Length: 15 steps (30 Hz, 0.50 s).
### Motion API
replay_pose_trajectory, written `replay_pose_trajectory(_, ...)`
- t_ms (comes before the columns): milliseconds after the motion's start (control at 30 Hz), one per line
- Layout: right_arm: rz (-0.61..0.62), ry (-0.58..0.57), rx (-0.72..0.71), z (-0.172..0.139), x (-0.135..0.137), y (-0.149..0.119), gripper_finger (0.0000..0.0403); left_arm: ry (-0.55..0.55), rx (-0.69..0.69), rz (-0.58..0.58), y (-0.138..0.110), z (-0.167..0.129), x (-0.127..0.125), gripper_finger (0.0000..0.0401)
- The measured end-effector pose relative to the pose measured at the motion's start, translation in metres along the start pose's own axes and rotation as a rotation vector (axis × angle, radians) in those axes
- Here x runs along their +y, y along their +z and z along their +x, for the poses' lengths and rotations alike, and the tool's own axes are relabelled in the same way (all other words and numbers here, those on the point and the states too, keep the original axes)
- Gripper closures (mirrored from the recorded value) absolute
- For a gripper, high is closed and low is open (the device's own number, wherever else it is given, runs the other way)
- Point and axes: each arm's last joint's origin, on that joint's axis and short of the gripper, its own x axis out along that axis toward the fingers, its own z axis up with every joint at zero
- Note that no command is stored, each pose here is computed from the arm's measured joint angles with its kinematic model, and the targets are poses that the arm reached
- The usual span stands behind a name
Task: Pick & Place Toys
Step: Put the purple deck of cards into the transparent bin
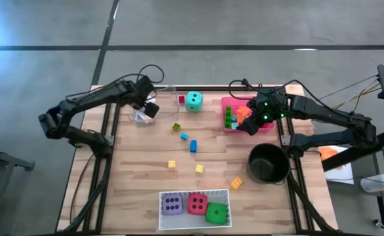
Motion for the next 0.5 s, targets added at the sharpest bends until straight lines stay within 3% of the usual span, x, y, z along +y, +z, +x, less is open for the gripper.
replay_pose_trajectory(267, 0.000, 0.000, 0.000, 0.000, 0.000, 0.000, 0.0074, 0.029, 0.061, 0.059, 0.009, 0.026, 0.001, 0.0120)
replay_pose_trajectory(500, -0.004, 0.000, 0.000, 0.000, 0.000, 0.000, 0.0074, 0.033, 0.049, 0.044, 0.012, 0.040, 0.004, 0.0120)
